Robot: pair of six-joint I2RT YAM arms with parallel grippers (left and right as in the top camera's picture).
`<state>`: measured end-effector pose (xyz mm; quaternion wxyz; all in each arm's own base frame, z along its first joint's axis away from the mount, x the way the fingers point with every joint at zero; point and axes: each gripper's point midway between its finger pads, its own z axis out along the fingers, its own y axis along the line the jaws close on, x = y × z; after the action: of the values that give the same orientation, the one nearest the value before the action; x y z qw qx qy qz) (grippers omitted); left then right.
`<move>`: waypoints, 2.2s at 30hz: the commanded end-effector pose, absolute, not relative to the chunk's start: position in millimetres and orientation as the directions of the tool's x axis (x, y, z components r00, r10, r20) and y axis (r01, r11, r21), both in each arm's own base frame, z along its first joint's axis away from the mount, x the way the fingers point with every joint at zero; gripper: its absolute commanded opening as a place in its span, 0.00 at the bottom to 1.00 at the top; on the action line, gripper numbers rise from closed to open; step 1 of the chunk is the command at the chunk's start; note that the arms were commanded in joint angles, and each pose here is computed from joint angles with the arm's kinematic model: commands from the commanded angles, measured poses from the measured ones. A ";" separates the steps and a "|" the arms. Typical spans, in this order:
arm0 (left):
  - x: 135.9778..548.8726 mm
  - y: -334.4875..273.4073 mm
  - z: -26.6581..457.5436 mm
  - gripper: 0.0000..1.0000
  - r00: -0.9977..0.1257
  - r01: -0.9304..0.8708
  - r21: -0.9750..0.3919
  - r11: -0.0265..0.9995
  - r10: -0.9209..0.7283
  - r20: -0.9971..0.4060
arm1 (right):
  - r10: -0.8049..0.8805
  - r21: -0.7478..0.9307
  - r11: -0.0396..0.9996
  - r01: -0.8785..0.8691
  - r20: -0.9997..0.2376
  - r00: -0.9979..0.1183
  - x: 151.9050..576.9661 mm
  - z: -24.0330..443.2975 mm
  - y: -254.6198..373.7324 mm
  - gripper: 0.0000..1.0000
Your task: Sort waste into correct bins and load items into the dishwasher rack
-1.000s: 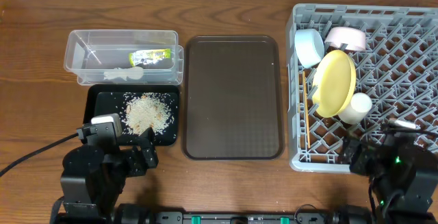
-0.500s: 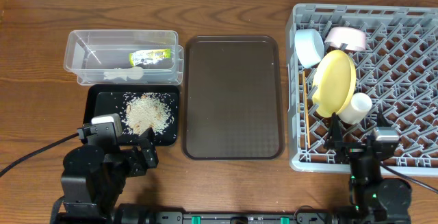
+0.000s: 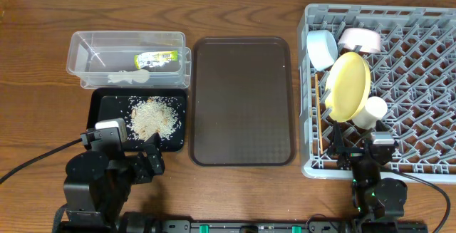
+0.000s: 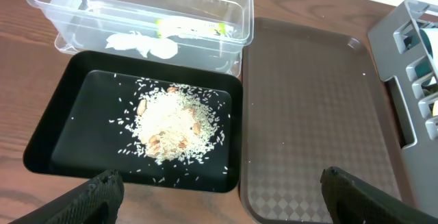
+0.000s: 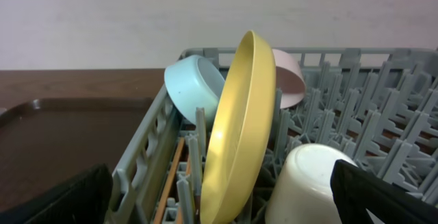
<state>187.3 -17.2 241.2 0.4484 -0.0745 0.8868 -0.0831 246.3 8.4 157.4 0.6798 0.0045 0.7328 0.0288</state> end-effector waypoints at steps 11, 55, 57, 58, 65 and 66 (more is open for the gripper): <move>186.9 -17.8 240.3 0.95 -0.588 -0.049 -0.206 0.977 -0.195 -0.785 | 0.037 0.041 0.998 -0.050 -0.996 -0.079 246.1 156.1 12.0 0.99; 245.0 -6.3 145.8 0.95 -0.119 0.000 -0.182 0.983 -0.180 -0.976 | 0.037 0.041 0.998 -0.050 -0.996 -0.079 246.1 156.1 12.0 0.99; 243.8 -6.6 136.9 0.95 -0.155 -0.003 -0.171 0.985 -0.170 -0.973 | 0.037 0.041 0.998 -0.050 -0.996 -0.078 246.1 156.2 12.0 0.99; 243.8 -6.6 137.2 0.95 -0.154 -0.003 -0.171 0.985 -0.170 -0.973 | 0.037 0.041 0.998 -0.050 -0.996 -0.079 246.1 156.1 12.0 0.99; 244.0 -6.5 137.3 0.95 -0.153 -0.004 -0.171 0.985 -0.170 -0.973 | 0.037 0.041 0.998 -0.050 -0.996 -0.079 246.1 156.1 12.0 0.99; 244.0 -6.5 137.3 0.95 -0.153 -0.004 -0.171 0.985 -0.170 -0.973 | 0.037 0.041 0.998 -0.050 -0.996 -0.079 246.1 156.1 12.0 0.99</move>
<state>245.1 -8.9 151.9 0.6649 -0.0596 0.7406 -0.0770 246.3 8.5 157.2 0.6795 0.0041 0.7331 0.0289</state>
